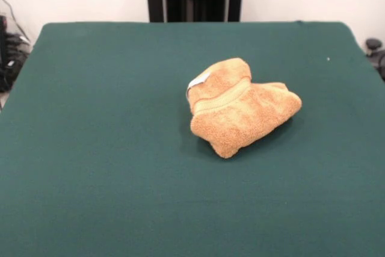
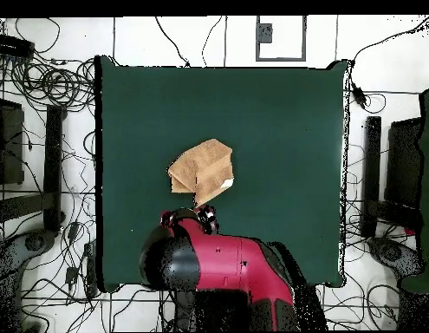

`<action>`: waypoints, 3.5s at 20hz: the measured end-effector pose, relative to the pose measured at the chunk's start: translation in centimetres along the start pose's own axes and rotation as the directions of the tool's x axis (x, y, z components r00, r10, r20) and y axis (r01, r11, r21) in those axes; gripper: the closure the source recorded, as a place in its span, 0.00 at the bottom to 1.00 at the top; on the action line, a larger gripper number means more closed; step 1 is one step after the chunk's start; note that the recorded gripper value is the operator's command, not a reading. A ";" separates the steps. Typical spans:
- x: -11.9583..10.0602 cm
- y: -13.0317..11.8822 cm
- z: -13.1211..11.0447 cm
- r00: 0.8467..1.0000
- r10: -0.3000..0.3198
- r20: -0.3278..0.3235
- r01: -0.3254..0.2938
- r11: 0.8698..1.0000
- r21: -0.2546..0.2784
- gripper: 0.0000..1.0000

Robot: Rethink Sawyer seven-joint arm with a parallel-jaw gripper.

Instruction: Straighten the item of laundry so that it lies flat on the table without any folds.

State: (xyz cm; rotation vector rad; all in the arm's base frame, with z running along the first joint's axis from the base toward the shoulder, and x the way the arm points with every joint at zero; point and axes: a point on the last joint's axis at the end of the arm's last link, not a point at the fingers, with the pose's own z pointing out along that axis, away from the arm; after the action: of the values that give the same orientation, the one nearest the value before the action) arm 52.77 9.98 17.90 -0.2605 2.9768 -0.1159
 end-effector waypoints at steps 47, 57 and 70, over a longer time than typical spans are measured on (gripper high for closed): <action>1.5 -7.1 14.5 0.955 0.118 0.273 -0.118 0.993 -0.015 0.00; 2.1 -5.5 15.9 0.937 0.204 0.283 -0.181 0.978 -0.105 0.00; 3.3 -3.2 16.4 0.955 0.237 0.179 -0.198 0.957 -0.212 0.00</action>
State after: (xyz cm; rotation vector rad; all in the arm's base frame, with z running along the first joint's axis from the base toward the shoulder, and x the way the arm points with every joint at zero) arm 52.66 5.15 1.55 0.0370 2.7887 0.2123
